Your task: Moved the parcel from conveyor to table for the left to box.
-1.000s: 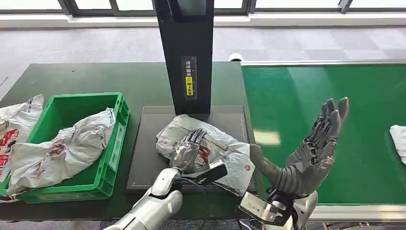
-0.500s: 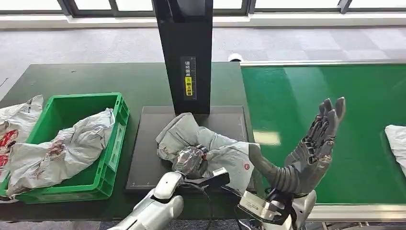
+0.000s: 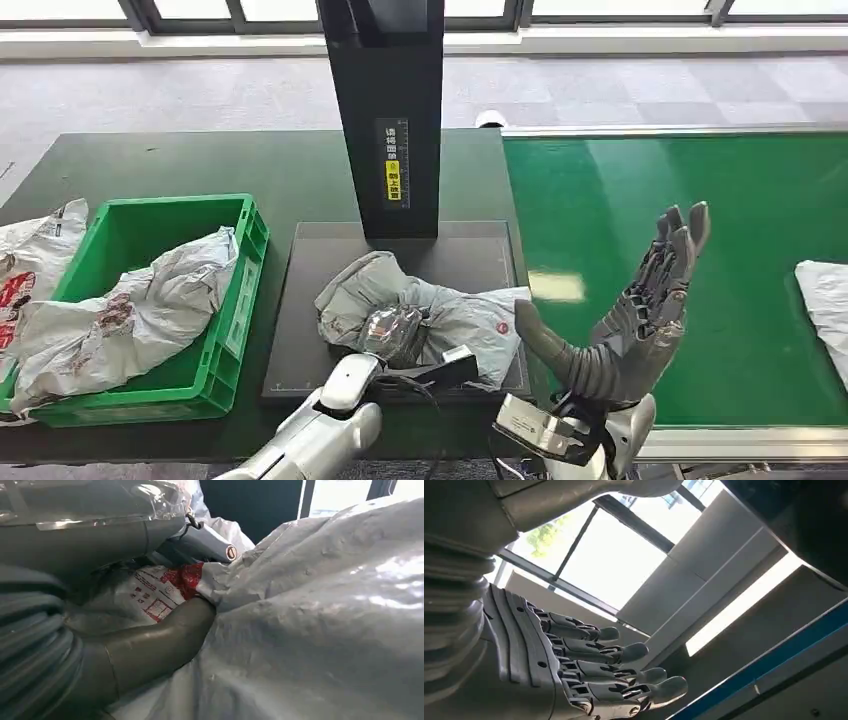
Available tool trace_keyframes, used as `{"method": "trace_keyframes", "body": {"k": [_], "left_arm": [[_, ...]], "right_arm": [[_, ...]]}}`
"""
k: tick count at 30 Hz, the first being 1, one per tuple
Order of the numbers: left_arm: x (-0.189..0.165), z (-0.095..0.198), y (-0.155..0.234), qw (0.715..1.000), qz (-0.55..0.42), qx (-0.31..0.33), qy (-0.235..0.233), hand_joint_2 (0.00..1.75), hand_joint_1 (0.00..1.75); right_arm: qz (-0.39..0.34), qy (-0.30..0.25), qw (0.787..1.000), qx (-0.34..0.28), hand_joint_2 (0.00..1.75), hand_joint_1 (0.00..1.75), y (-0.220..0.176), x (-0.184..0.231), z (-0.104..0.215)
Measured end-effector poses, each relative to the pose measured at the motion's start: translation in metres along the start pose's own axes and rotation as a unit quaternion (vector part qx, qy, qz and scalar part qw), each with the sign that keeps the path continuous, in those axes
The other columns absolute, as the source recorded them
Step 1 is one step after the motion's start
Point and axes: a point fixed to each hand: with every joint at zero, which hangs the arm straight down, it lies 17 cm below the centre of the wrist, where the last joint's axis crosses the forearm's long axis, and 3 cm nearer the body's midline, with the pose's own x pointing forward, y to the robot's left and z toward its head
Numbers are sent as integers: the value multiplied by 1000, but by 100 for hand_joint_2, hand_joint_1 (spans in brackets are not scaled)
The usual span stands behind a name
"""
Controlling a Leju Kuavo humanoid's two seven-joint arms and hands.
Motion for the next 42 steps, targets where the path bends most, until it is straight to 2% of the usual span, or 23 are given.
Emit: {"method": "trace_keyframes", "body": {"k": [3,6,9,11,14,15,18,21,24,28,30,32,34,35,38,42], "left_arm": [[-3,0,0,1000,-1,0,3,175,175],[-8,-1,11,999,-16,28,8,175,175],[-13,3,35,995,-30,96,2,175,175],[-4,8,49,990,-49,130,-27,175,175],[-5,20,93,976,-50,206,-43,175,175],[-13,22,119,969,-48,239,-37,175,175],[-27,34,157,954,-74,289,-19,175,175],[-61,55,211,928,-96,356,48,175,175],[-81,79,265,897,-121,418,79,175,175],[-74,106,310,866,-168,469,41,175,175],[-47,124,322,852,-186,489,-10,175,175],[-12,147,337,825,-227,510,-83,175,175],[7,163,346,802,-265,520,-122,175,175],[6,170,352,795,-275,528,-120,175,175],[-17,189,374,789,-252,558,-56,175,175],[-42,206,390,781,-230,581,6,175,175]], "right_arm": [[0,0,1000,0,175,0,0,0,0],[0,0,1000,0,175,0,0,0,0],[1,1,1000,0,175,0,0,-1,0],[2,1,1000,0,175,0,-1,-1,0],[4,2,1000,-3,175,0,-3,-2,0],[4,2,1000,-3,175,0,-4,-3,0],[4,4,1000,-6,175,0,-5,-3,0],[3,5,1000,-7,175,0,-6,-4,-1],[3,7,1000,-9,175,0,-7,-5,-1],[4,7,1000,-9,175,0,-8,-6,-1],[4,7,1000,-11,175,0,-9,-6,-1],[6,6,1000,-13,175,0,-11,-6,-2],[6,6,1000,-13,175,0,-11,-6,-2],[6,6,1000,-13,175,0,-11,-6,-2],[7,6,1000,-15,175,0,-13,-6,-3],[8,5,1000,-15,175,0,-13,-6,-3]]}}
